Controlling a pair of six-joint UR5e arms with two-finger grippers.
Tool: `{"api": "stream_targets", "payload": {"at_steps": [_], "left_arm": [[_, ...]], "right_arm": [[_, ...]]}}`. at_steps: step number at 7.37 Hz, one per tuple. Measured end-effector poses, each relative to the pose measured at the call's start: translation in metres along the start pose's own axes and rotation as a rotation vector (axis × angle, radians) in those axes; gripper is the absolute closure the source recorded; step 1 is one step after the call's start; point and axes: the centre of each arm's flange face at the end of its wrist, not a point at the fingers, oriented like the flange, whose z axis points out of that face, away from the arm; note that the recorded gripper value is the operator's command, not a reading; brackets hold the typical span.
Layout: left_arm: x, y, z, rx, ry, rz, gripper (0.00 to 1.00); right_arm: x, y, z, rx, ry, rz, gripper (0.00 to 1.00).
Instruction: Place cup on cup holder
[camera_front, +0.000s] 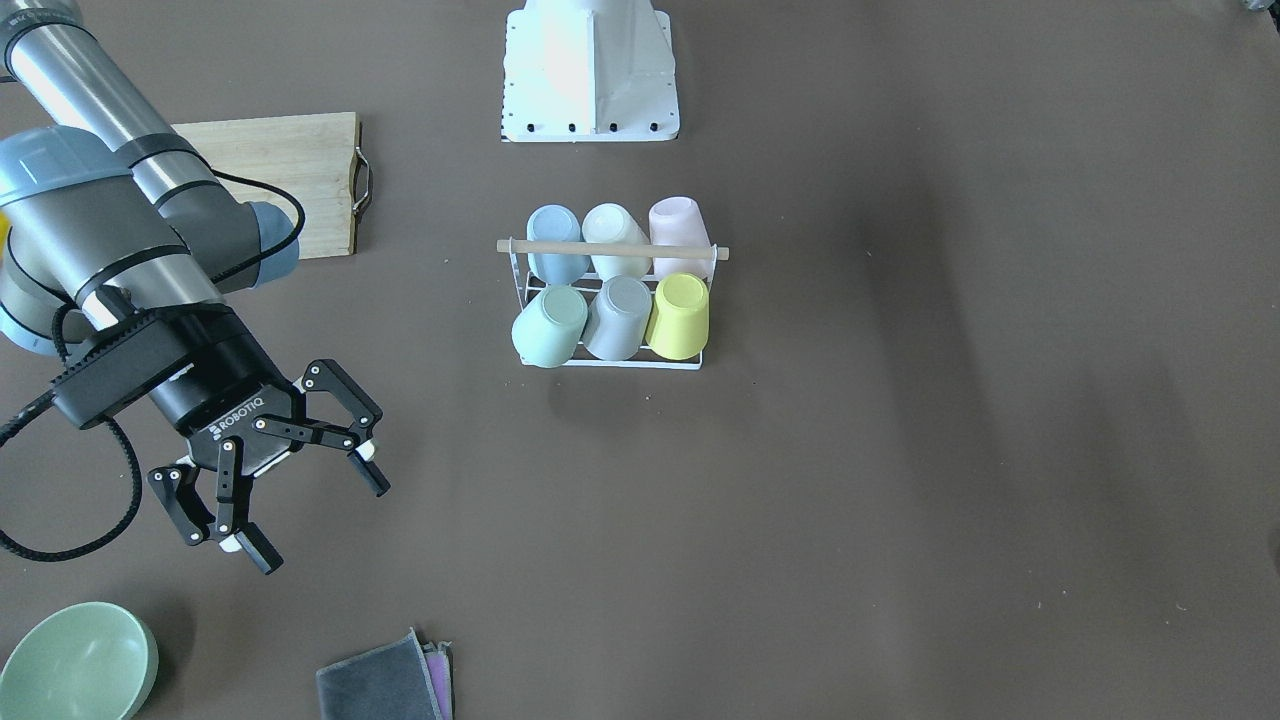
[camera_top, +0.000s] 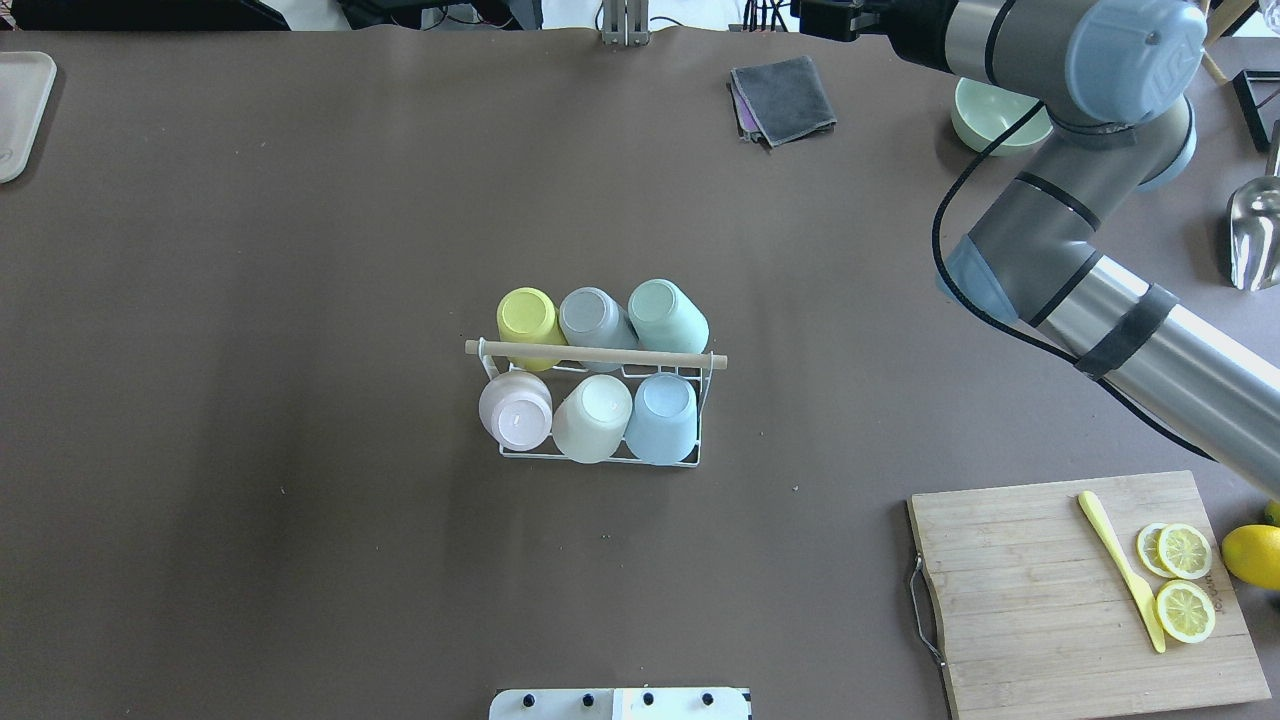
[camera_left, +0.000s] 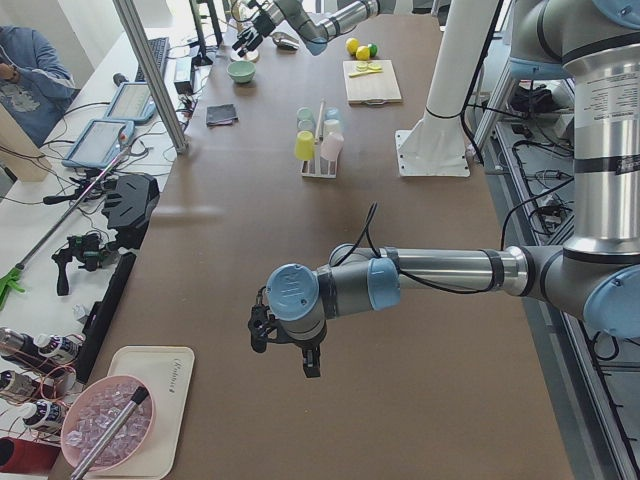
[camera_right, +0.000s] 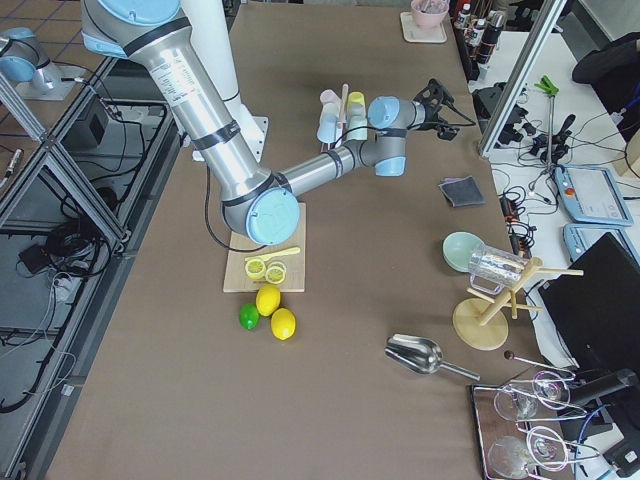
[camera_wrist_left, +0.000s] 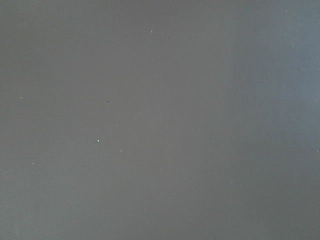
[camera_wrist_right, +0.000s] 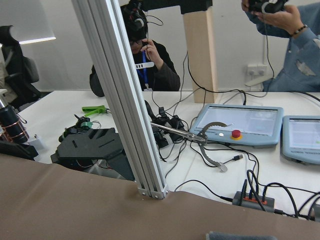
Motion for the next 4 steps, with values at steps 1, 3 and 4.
{"api": "stream_targets", "payload": {"at_steps": [1,3,4], "left_arm": [[0.001,-0.001,-0.001,0.002,0.000,0.003,0.02],[0.002,-0.003,-0.001,0.002,0.000,0.007,0.02],[0.002,-0.003,-0.001,0.002,-0.001,0.008,0.02]], "right_arm": [[0.001,0.002,-0.015,-0.083,0.098,0.038,0.00],[0.011,0.023,-0.046,-0.309,0.256,0.096,0.00],[0.021,0.037,-0.053,-0.435,0.317,0.137,0.00]]}}
